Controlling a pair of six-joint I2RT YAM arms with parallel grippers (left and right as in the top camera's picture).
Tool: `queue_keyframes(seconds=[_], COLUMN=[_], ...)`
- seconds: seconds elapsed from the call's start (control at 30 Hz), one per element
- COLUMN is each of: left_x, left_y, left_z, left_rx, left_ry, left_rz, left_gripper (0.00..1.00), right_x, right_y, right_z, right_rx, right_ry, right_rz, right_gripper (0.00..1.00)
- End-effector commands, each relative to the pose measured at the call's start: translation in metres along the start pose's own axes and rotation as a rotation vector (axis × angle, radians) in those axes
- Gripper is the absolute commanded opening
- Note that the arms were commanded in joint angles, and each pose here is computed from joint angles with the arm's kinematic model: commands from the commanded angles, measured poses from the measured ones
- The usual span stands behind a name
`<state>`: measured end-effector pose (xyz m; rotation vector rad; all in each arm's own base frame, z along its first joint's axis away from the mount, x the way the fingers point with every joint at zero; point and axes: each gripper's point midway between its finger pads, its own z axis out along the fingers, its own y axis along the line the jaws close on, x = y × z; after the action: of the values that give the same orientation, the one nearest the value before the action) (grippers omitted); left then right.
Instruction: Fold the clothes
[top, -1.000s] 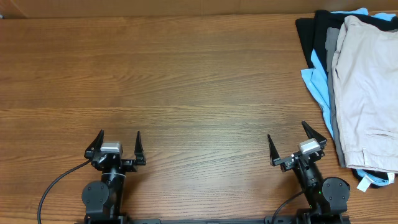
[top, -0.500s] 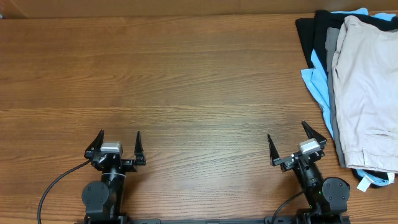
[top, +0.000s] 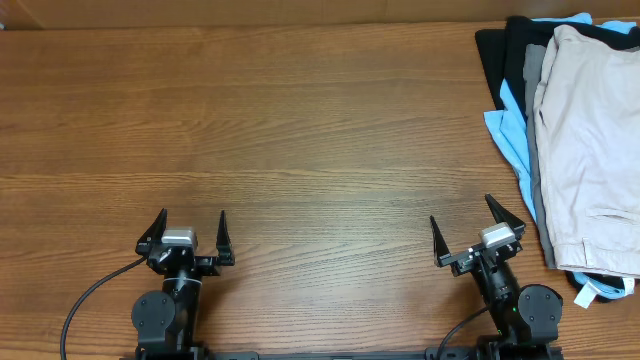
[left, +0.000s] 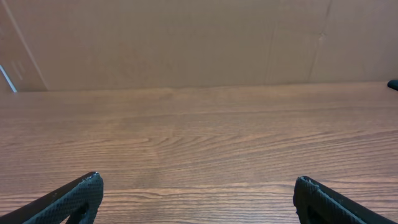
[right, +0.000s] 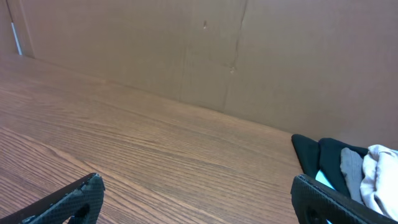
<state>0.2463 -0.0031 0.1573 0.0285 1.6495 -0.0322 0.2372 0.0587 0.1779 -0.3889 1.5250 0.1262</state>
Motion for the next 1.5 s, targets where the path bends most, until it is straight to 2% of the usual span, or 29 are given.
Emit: queue_keyframes(seconds=[0.0,1.13,1.47], left_x=[0.004,0.003,-0.008], left_y=[0.002,0.004,-0.001], left_z=[0.001,0.001,0.001], left_rx=[-0.014,-0.022,0.008], left_ry=[0.009,0.008,-0.038], left_rz=[0.019,0.02,0.019], left_gripper=[1.0,1.0,1.0], right_x=[0.003,0.003,-0.02], right_y=[-0.001,-0.001,-0.005], right_z=[0.0,0.0,-0.001], right_rx=[0.01,0.01,0.025], right_ry=[0.002,0.001,-0.092], right_rz=[0.005,0.005,-0.017], right_gripper=[1.0,1.0,1.0])
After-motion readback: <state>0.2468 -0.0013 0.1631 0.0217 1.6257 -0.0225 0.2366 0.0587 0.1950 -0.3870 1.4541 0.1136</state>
